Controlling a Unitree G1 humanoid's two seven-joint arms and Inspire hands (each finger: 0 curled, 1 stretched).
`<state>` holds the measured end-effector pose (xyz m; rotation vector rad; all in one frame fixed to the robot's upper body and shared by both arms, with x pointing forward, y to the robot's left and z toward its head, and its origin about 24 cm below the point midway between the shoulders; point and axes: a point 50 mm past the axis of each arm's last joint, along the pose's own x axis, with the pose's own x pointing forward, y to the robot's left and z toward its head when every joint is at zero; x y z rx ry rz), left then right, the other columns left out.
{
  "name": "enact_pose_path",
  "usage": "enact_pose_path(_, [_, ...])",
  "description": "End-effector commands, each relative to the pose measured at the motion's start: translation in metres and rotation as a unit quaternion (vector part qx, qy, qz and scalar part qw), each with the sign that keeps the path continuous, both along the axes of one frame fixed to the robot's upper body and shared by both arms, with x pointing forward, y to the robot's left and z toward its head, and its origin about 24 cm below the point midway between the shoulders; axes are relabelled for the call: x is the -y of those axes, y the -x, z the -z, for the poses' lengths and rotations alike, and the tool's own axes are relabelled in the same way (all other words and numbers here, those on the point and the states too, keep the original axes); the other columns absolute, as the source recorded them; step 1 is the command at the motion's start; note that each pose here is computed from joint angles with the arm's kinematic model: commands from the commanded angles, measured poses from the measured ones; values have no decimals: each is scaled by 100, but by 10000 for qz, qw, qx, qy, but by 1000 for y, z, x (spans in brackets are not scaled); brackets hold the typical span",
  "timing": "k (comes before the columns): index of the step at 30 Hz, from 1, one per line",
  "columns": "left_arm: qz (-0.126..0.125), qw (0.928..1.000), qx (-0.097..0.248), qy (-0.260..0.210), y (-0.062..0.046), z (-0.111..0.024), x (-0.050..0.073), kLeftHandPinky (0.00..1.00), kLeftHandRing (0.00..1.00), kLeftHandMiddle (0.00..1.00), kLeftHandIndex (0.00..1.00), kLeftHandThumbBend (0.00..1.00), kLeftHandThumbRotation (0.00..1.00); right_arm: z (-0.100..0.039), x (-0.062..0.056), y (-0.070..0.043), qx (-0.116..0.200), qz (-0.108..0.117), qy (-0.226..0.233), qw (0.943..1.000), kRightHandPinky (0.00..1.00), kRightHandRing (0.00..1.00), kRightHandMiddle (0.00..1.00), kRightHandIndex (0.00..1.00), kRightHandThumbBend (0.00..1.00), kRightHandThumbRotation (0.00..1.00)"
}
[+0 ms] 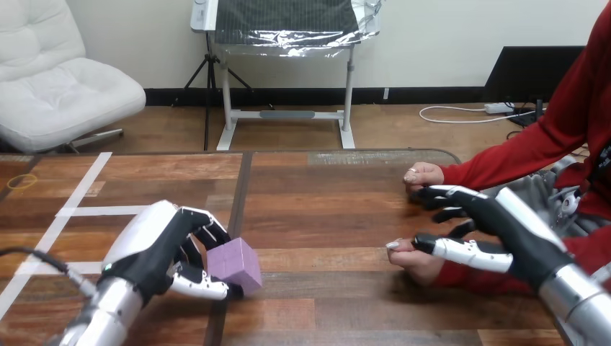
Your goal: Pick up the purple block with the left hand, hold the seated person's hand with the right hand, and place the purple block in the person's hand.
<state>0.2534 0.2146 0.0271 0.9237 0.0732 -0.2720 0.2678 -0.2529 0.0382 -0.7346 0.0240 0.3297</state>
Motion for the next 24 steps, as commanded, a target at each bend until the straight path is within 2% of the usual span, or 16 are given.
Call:
enact_pose_path(1, [102,9761,2066,662,-7,-99,10,33,37,42,43,63,0,-68,14,-52,928,-256,607,9935,66,80,84,84,99,39])
enact_pose_path(4, [99,9758,2076,685,-5,-100,10,33,36,42,43,63,0,-66,17,-54,856,-259,630,9940,66,80,84,84,100,36])
enact_pose_path(8, [74,9759,2054,740,-3,-99,9,32,36,41,43,63,0,-64,22,-56,740,-147,671,9949,67,81,85,85,100,34])
enact_pose_path(16, [19,9761,2034,766,0,-97,8,31,35,41,42,63,0,-63,29,-59,718,70,563,9958,69,85,88,87,100,36])
enact_pose_path(20, [0,9762,2015,800,2,-95,8,31,35,41,42,63,0,-63,34,-61,731,262,574,9953,69,85,88,88,99,37])
enact_pose_path(24, [-9,9764,2003,814,3,-95,8,31,35,41,42,63,0,-64,37,-62,748,324,594,9949,69,84,88,88,99,39])
